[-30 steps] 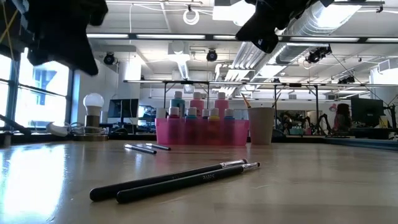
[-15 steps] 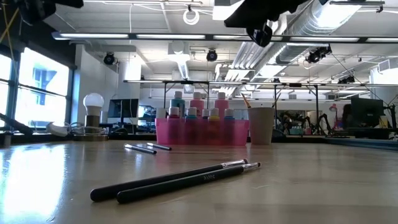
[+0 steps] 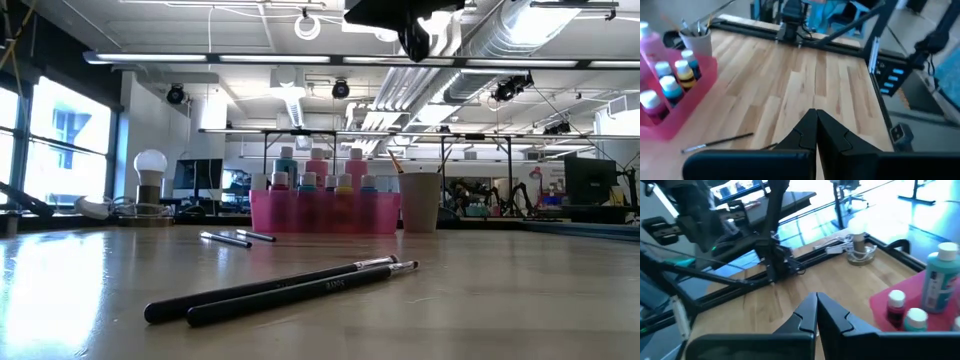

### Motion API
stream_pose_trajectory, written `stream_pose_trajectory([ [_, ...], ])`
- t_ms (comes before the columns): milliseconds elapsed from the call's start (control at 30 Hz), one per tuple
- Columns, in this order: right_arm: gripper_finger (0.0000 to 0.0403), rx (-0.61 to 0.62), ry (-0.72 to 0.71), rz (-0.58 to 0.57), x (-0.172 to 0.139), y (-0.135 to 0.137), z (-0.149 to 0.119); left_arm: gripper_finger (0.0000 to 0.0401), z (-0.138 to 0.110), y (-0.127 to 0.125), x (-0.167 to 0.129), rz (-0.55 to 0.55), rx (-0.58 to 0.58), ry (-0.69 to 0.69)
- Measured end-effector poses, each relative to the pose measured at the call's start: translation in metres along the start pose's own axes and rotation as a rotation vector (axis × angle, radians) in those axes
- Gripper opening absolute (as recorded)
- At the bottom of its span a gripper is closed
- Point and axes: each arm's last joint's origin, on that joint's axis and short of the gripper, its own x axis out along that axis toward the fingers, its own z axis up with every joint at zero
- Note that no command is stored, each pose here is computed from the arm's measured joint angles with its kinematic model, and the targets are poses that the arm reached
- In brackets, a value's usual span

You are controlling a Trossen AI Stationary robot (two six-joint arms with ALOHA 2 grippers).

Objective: Pick & Place Paint Supplies
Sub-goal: Put the silver paintbrush into the white cup

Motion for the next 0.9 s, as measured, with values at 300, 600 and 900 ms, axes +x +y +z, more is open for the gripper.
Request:
stream_pose_trajectory([
  [300,0.0002,0.051,-0.028,-0.074,0.0,-0.002,0.001,0.0,0.008,0.015,-0.015,0.005,0.147,-0.114],
  [600,0.0002,0.002,-0.016,-0.088,0.0,-0.006,0.0,0.0,-0.008,0.017,0.013,0.035,0.084,-0.248],
  [900,0.0002,-0.021,-0.032,-0.14,0.001,-0.021,0.006,0.0,0.004,0.051,0.029,0.161,0.157,-0.324],
])
